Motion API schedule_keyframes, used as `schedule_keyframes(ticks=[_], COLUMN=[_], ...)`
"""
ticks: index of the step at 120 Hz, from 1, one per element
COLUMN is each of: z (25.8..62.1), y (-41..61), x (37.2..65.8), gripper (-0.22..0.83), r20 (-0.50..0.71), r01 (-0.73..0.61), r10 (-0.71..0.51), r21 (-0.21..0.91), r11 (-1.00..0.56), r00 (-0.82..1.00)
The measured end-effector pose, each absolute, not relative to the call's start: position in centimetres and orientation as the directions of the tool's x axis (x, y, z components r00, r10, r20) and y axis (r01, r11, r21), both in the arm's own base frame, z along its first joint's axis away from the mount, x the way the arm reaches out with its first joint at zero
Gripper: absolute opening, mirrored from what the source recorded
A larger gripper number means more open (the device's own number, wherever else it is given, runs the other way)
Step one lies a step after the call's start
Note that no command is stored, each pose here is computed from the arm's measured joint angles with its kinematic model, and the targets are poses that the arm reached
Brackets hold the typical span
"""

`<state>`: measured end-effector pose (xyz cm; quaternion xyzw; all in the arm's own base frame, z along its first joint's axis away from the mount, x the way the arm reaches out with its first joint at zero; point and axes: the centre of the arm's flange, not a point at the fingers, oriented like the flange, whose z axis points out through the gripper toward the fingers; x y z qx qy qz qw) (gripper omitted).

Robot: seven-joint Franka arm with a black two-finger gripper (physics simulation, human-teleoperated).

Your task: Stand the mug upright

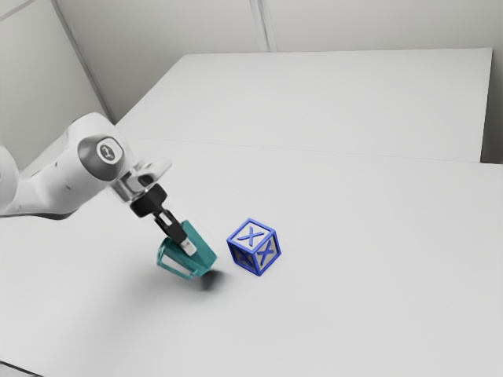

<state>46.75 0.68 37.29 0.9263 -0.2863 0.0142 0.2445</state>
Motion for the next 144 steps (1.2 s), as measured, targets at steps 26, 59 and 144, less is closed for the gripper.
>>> schedule_keyframes(ticks=[26,59,144], z=[39.0,37.6,33.9], y=[1.3,1.0,0.3], x=[48.9,50.5,51.1], gripper=[-0.13,-0.14,-0.05], r20=[0.073,0.017,-0.024], r01=[-0.578,-0.504,-0.298], r10=[-0.574,-0.504,-0.299], r21=[0.168,0.043,0.03], r11=[-0.799,-0.863,-0.954], r00=[0.815,0.864,0.954])
